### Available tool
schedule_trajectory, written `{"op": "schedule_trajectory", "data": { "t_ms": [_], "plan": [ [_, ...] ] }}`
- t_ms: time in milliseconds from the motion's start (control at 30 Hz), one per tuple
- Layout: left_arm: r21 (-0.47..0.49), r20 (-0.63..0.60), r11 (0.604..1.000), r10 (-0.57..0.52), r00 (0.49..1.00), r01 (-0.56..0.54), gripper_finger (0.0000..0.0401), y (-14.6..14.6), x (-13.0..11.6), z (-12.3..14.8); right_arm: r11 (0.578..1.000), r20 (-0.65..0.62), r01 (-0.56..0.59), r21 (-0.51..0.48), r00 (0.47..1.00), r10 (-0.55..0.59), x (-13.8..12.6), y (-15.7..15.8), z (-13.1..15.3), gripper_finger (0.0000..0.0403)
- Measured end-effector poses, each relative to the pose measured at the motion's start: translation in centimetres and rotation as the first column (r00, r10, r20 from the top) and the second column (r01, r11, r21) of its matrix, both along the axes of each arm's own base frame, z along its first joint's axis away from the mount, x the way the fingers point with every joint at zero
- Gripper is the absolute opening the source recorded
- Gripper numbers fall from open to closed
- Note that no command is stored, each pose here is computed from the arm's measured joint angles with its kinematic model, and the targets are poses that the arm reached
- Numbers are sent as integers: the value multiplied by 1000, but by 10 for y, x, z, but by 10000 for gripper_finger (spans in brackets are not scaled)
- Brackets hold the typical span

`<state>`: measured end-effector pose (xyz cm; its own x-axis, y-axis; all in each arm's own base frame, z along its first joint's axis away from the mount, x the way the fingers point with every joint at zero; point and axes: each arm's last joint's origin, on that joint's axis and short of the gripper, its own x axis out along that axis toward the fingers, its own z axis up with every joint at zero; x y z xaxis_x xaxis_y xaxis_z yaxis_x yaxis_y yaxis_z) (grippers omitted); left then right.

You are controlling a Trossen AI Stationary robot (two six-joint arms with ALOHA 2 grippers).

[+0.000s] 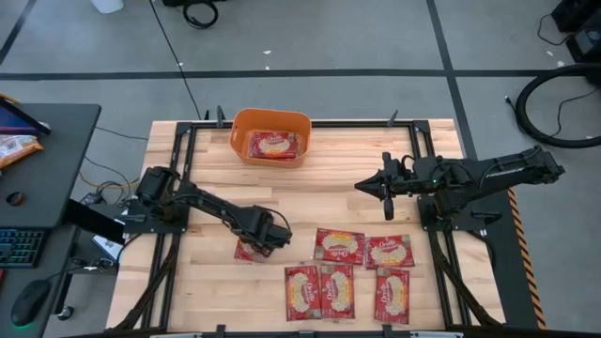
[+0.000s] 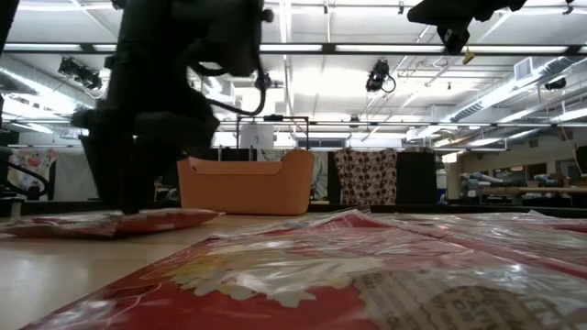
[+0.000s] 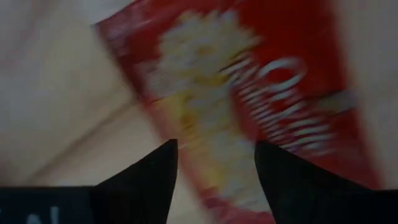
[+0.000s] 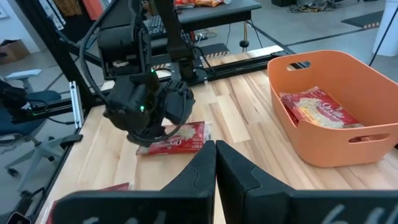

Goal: Sort popcorn bags into baskets
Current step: Put the red popcorn bag into the orange container

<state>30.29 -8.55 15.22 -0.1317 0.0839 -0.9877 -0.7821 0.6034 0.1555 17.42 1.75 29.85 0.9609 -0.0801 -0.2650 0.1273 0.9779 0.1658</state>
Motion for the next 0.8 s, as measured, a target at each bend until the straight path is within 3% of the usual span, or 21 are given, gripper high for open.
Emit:
{"op": "schedule_trajectory", "data": {
  "t_ms": [133, 200, 367, 533, 633, 800],
  "plan": [
    [13, -157, 995, -97, 983, 100, 197, 7, -14, 6, 1000, 0, -5, 2, 1000, 5, 0, 0, 0, 16],
    [8, -164, 995, -93, 982, 96, 188, 10, -14, 7, 1000, 0, -4, 5, 1000, 4, 0, 0, 0, 16],
    [-37, 15, 997, -69, 998, 69, 173, 5, 7, 21, 1000, 2, 1, 24, 1000, -1, 0, 0, 0, 16],
    [-10, 190, 1000, 24, 981, -23, 175, 0, 25, 32, 1000, 5, 3, 30, 1000, -3, 0, 0, 0, 16],
    [-1, 210, 996, 87, 974, -89, 188, -1, 28, 28, 1000, 17, 2, 31, 1000, -3, 0, 0, 1, 16],
    [-23, 158, 996, 92, 983, -90, 235, -3, 33, 10, 999, 28, 2, 32, 1000, -3, 1, 0, 2, 16]
  ]
}}
